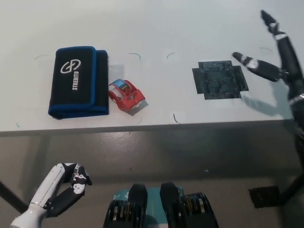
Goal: Use the right hand to move the tape on the right hand side to the notebook on the left hand side
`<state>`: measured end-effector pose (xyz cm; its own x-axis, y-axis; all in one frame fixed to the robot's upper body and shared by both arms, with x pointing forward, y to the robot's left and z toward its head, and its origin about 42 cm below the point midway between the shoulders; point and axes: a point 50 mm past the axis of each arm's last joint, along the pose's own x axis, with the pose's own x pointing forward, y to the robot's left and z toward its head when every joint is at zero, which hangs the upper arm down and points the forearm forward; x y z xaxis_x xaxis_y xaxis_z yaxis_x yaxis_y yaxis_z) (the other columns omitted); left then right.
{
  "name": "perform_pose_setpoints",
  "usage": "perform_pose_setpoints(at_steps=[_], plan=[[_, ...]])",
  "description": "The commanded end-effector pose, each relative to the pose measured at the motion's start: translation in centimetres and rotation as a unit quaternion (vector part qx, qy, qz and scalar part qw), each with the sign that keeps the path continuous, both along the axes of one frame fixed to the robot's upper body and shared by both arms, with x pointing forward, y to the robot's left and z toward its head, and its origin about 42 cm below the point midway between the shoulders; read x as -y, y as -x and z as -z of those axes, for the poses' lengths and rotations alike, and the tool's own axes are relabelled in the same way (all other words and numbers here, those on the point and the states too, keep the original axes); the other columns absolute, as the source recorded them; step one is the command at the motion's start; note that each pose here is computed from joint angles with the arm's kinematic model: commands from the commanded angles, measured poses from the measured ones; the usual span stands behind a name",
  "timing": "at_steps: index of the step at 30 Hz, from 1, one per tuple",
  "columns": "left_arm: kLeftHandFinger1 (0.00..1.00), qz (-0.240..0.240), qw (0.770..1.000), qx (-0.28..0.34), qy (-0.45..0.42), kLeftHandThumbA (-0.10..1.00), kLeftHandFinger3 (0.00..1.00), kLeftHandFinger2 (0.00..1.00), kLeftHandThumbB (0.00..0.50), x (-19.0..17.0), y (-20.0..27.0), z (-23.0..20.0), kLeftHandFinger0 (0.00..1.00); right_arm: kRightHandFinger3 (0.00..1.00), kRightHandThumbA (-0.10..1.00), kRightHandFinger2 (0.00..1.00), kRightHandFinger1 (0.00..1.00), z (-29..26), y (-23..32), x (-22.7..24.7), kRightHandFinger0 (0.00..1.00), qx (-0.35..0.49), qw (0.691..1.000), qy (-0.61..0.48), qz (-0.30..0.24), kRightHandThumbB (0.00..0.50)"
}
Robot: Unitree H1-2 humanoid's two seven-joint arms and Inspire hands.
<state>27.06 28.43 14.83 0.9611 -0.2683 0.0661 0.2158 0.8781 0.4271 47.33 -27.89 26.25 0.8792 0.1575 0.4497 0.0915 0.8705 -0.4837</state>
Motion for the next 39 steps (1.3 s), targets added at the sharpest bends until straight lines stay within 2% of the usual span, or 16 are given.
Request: perform_pose_setpoints(at_steps=[1,5,11,14,16,19,22,24,30,34,35,39], plan=[[0.21,-0.018,0.999,0.034,-0.011,0.26,0.38,0.2,0.0,-1.4,-0.6,-1.5,0.26,1.0,0.91,1.0,1.0,-7.7,5.6,1.5,1.0,0.097,0.995,0.012,-0.011,0.403],[0.22,-0.019,0.999,0.035,-0.006,0.24,0.38,0.2,0.0,-1.5,-0.6,-1.4,0.29,1.0,0.81,1.0,1.0,-6.0,8.8,1.3,1.0,0.096,0.995,0.008,-0.02,0.361],[0.21,-0.021,0.999,0.039,-0.011,0.22,0.38,0.21,0.0,-1.9,-0.9,-1.9,0.27,1.0,0.76,1.0,1.0,-4.2,10.5,0.9,1.0,0.087,0.996,0.003,-0.015,0.334],[0.22,-0.02,0.999,0.036,-0.011,0.22,0.39,0.21,0.0,-1.9,-1.0,-1.8,0.29,0.95,0.7,0.98,0.94,-2.6,11.7,0.5,0.9,0.068,0.997,0.0,-0.024,0.303],[0.22,-0.019,0.999,0.036,-0.013,0.22,0.39,0.21,0.0,-1.8,-1.1,-1.8,0.28,0.94,0.67,0.97,0.93,-2.2,12.1,0.3,0.89,0.06,0.998,-0.004,-0.03,0.295],[0.22,-0.019,0.999,0.037,-0.015,0.21,0.39,0.21,0.0,-1.8,-1.1,-1.9,0.27,0.91,0.72,0.93,0.83,-0.3,13.0,-0.4,0.8,0.031,0.999,0.008,-0.04,0.296],[0.21,-0.017,0.999,0.037,-0.015,0.2,0.39,0.2,0.0,-1.6,-1.2,-1.7,0.27,0.9,0.79,0.91,0.82,1.9,14.3,-0.8,0.81,0.001,0.999,0.026,-0.048,0.306],[0.21,-0.017,0.999,0.036,-0.013,0.2,0.39,0.2,0.0,-1.6,-1.1,-1.6,0.27,0.9,0.78,0.9,0.79,2.8,14.8,-1.1,0.78,-0.008,0.998,0.03,-0.057,0.292],[0.2,-0.013,0.999,0.035,-0.014,0.2,0.38,0.19,0.0,-1.5,-1.2,-1.6,0.26,0.91,0.75,0.93,0.87,5.1,16.6,-1.8,0.82,-0.037,0.996,0.032,-0.075,0.27],[0.2,-0.009,0.999,0.037,-0.013,0.21,0.38,0.18,0.0,-1.4,-1.1,-1.4,0.25,0.93,0.79,0.94,0.87,6.4,17.6,-1.7,0.82,-0.055,0.995,0.029,-0.077,0.282],[0.19,-0.009,0.999,0.036,-0.013,0.22,0.38,0.18,0.0,-1.4,-1.1,-1.4,0.25,0.95,0.77,0.95,0.89,7.0,17.8,-1.6,0.84,-0.067,0.994,0.022,-0.079,0.257],[0.19,-0.009,0.999,0.037,-0.02,0.23,0.38,0.18,0.0,-1.5,-1.2,-1.4,0.25,0.95,0.76,0.95,0.88,8.3,18.2,-1.4,0.84,-0.09,0.993,0.031,-0.069,0.224]])
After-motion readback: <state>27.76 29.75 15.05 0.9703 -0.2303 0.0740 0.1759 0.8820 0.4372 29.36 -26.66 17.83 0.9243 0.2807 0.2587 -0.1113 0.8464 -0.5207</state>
